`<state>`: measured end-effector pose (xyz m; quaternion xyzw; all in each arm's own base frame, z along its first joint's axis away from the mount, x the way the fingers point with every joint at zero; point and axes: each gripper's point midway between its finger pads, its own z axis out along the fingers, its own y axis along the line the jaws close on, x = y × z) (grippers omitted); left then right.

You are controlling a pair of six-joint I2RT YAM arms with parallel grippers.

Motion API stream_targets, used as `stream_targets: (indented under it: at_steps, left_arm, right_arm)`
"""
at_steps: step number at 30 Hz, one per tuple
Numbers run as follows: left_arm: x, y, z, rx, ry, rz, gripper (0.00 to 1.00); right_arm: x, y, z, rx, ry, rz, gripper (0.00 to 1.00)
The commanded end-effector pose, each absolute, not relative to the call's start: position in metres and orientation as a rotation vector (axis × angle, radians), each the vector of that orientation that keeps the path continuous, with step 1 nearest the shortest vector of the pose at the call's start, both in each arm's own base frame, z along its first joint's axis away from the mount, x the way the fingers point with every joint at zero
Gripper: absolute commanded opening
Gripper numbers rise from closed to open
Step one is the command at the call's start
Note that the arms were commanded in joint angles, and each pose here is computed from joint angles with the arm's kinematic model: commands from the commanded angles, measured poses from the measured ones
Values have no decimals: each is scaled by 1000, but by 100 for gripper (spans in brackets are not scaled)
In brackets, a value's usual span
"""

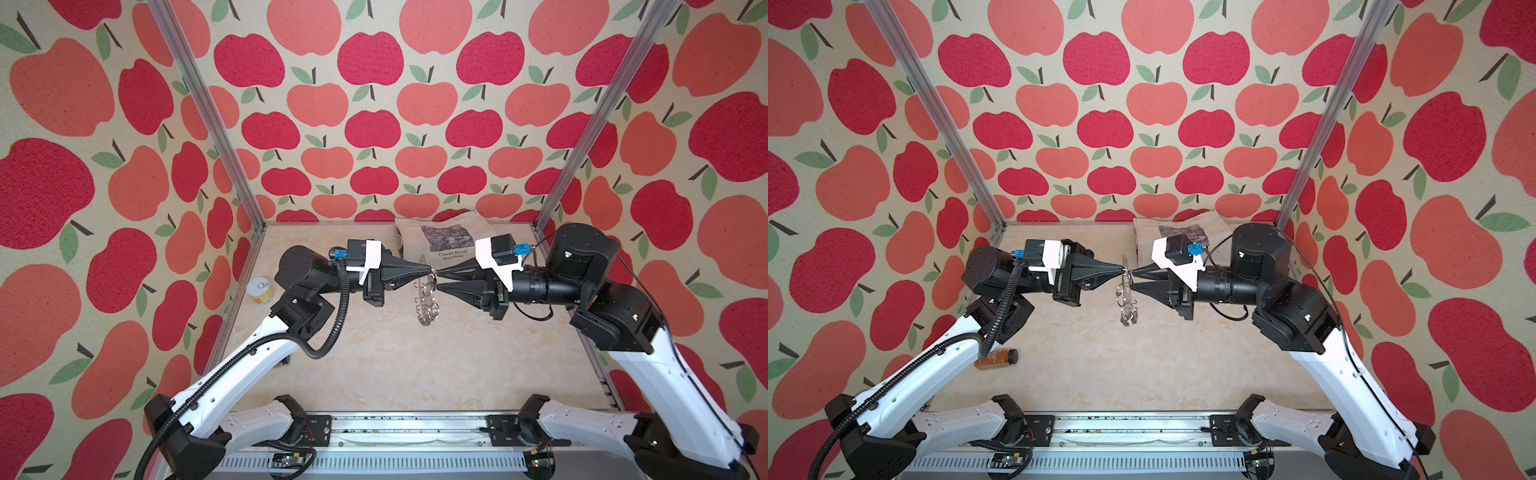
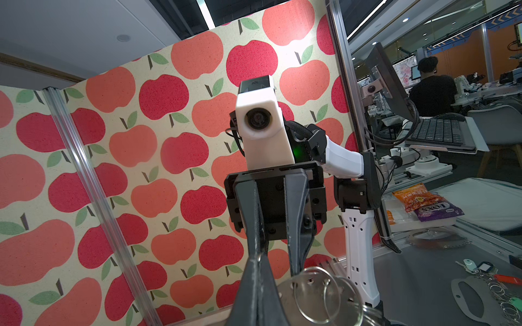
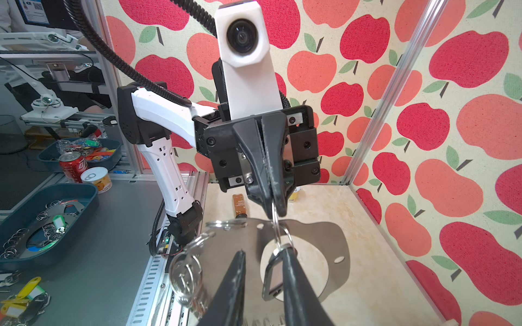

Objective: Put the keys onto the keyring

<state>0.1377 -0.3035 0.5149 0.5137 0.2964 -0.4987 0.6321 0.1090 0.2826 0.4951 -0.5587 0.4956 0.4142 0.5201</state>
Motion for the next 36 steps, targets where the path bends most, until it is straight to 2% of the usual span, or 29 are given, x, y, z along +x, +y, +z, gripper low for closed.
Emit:
stream_targets:
  at_steps: [1, 11, 22, 28, 36]
  left_arm:
    - [127, -298, 524, 1192, 618, -1121, 0]
    - [125, -299, 523, 1199, 612, -1118, 0]
    - [125, -300, 522, 1202, 614, -1119, 0]
    - [125, -300, 522, 1205, 613, -1119, 0]
    - [131, -301, 514, 1207, 710, -1091, 1]
  right_arm:
    - [106, 284, 500, -1339, 1174, 1034, 26]
    - [107, 286, 500, -1344, 1167, 1041, 22]
    - [107, 286, 502, -1339, 1164, 1043, 10]
    - [108, 287, 503, -1338, 1164, 1044, 0]
    - [116, 278, 491, -1363, 1250, 925, 0]
